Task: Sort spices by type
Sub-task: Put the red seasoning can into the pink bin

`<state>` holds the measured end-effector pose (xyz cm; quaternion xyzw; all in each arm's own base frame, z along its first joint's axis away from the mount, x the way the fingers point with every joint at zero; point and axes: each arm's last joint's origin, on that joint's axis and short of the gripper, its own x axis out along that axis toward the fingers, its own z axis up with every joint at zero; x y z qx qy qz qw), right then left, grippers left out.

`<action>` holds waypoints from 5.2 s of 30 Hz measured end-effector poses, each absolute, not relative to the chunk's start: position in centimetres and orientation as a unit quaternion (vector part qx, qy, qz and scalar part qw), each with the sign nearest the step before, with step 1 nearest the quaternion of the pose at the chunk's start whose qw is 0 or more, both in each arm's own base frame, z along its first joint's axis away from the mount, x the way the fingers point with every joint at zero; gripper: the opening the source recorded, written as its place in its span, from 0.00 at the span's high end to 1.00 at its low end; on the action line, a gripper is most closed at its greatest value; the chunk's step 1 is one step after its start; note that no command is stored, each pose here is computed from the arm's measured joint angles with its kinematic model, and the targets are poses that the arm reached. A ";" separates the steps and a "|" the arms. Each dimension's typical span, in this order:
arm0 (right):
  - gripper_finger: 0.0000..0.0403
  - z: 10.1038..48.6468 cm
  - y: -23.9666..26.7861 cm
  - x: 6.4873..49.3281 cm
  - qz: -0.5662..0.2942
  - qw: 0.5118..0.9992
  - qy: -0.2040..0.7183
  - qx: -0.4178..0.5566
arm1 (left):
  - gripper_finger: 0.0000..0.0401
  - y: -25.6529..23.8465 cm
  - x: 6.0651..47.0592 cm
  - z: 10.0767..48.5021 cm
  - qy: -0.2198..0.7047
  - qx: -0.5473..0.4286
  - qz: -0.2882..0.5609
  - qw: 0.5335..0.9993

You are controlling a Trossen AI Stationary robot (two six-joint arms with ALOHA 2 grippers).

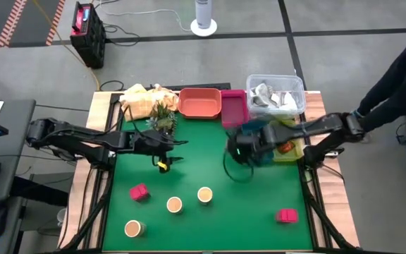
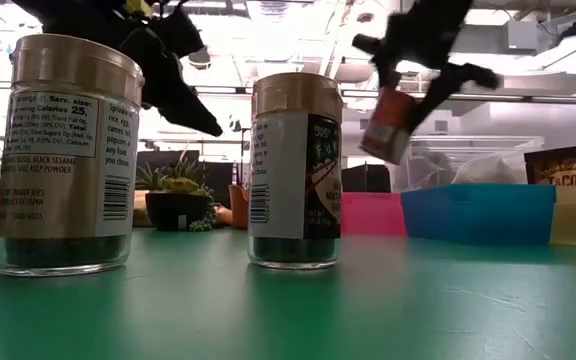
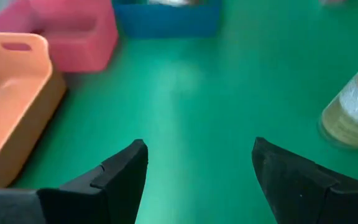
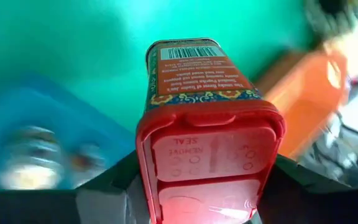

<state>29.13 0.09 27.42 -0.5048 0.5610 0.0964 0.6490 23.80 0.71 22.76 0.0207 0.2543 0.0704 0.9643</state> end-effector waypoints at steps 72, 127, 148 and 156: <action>0.29 20.6 -27.2 35.2 -0.084 0.625 0.772 -0.085 | 0.32 4.3 21.2 22.5 0.324 0.059 0.108 0.938; 0.21 28.1 -5.8 33.8 -0.078 0.872 0.474 -0.094 | 0.32 3.8 20.6 22.6 0.685 0.344 -0.052 0.640; 0.21 28.2 -3.2 34.3 -0.055 0.881 0.460 -0.097 | 0.33 6.7 19.9 20.5 0.698 0.332 -0.123 0.623; 0.21 28.1 -3.1 34.2 -0.054 0.879 0.464 -0.098 | 0.47 5.2 20.7 20.5 0.680 0.313 -0.092 0.657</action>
